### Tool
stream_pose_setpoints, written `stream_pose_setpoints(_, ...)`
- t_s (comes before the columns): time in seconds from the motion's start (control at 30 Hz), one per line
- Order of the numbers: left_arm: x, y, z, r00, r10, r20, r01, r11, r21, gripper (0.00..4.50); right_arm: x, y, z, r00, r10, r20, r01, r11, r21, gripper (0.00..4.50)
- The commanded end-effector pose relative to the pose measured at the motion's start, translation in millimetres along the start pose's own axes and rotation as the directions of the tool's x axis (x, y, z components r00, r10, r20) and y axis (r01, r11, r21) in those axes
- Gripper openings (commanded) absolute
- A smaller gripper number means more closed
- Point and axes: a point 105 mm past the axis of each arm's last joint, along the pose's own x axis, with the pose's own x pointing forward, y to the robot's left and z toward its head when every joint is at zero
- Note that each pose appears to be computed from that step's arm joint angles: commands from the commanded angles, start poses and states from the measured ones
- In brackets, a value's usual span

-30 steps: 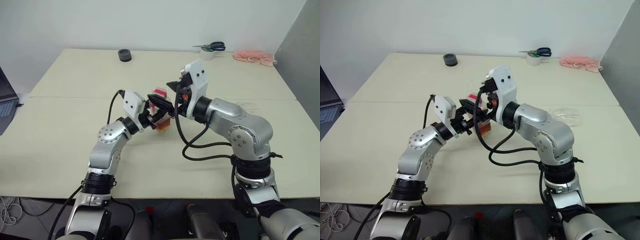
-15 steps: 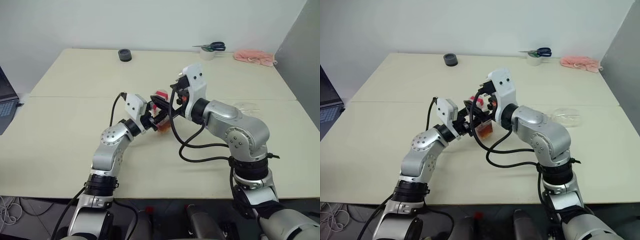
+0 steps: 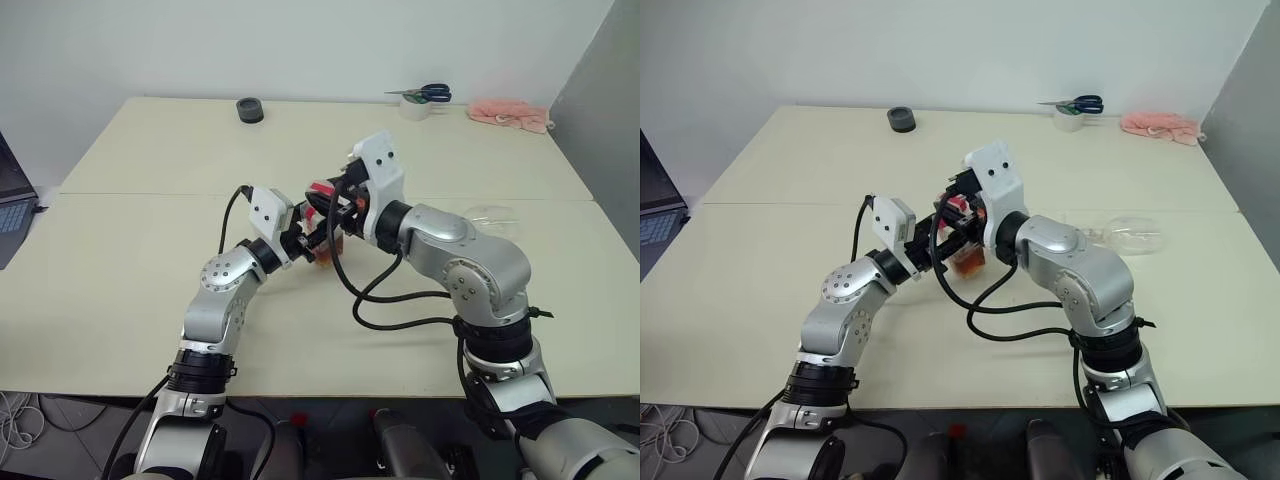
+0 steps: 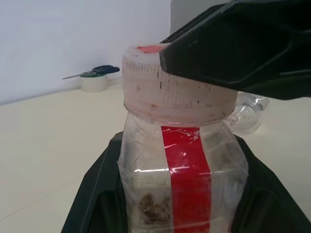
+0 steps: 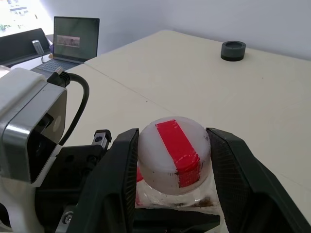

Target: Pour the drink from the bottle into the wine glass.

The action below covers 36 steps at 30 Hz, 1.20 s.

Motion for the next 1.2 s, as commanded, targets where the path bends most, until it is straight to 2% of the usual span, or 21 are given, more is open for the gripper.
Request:
stream_pose_setpoints(0.03,1.8,-5.1,25.3,0.997,-0.033,0.073,0.029,0.998,0.057,1.95,-2.8,-7.2,6.9,0.999,0.005,0.032,-0.004,1.0,-0.03,1.81)
stream_pose_setpoints(0.1,2.3,-6.7,27.1,0.996,-0.049,0.077,0.045,0.998,0.054,1.95,-4.2,-9.1,10.9,0.996,0.063,0.066,-0.062,0.998,-0.024,1.81)
stream_pose_setpoints(0.17,2.0,-9.9,30.0,0.994,-0.08,0.078,0.076,0.996,0.052,1.95,-10.9,-7.3,13.7,0.967,0.237,0.096,-0.235,0.972,-0.033,1.81)
stream_pose_setpoints(0.23,-1.1,-13.6,33.0,0.99,-0.123,0.069,0.119,0.992,0.048,1.95,-31.3,-17.9,11.4,0.887,0.458,0.068,-0.458,0.889,-0.006,1.81)
stream_pose_setpoints(0.27,-2.2,-14.4,33.7,0.989,-0.134,0.063,0.131,0.99,0.044,1.95,-40.1,-23.0,11.2,0.851,0.521,0.058,-0.522,0.853,0.008,1.81)
stream_pose_setpoints(0.37,-12.7,-15.7,39.6,0.987,-0.155,0.048,0.154,0.988,0.028,1.95,-50.0,-54.5,11.8,0.837,0.547,0.008,-0.545,0.835,-0.083,1.81)
stream_pose_setpoints(0.47,-17.9,-16.2,40.9,0.986,-0.16,0.033,0.16,0.987,0.028,1.95,-53.8,-57.3,6.8,0.805,0.591,-0.039,-0.592,0.798,-0.113,1.81)
stream_pose_setpoints(0.57,-20.7,-14.7,40.4,0.989,-0.15,0.018,0.149,0.988,0.025,1.94,-53.4,-64.7,4.8,0.815,0.578,-0.054,-0.579,0.804,-0.133,1.81)
stream_pose_setpoints(0.7,-20.4,-14.5,39.4,0.99,-0.14,0.012,0.14,0.99,0.029,1.94,-53.5,-65.1,19.6,0.809,0.587,0.024,-0.583,0.808,-0.087,1.81)
stream_pose_setpoints(0.8,-17.5,-13.3,38.7,0.991,-0.131,0.015,0.13,0.991,0.032,1.94,-54.3,-68.7,31.9,0.826,0.557,0.084,-0.551,0.83,-0.085,2.85)
stream_pose_setpoints(0.93,-13.2,-12.6,38.2,0.991,-0.133,0.025,0.132,0.991,0.032,1.92,-59.9,-63.6,41.0,0.846,0.526,0.09,-0.514,0.849,-0.123,4.29)
stream_pose_setpoints(0.97,-12.4,-12.4,38.2,0.991,-0.133,0.027,0.132,0.991,0.032,1.92,-62.4,-59.7,45.6,0.84,0.531,0.11,-0.522,0.847,-0.102,4.5)
stream_pose_setpoints(1.0,-11.3,-11.7,38.3,0.991,-0.131,0.03,0.13,0.991,0.035,1.92,-64.3,-56.5,50.4,0.842,0.524,0.127,-0.515,0.851,-0.101,4.5)
stream_pose_setpoints(1.1,-7.9,-7.5,38.1,0.993,-0.116,0.036,0.115,0.992,0.044,1.92,-58.2,-54.4,68.8,0.905,0.38,0.193,-0.368,0.925,-0.095,4.5)
stream_pose_setpoints(1.2,-3.1,-2.4,37.1,0.995,-0.096,0.041,0.094,0.994,0.06,1.92,-49.1,-47.5,65.3,0.962,0.214,0.173,-0.201,0.976,-0.09,4.5)
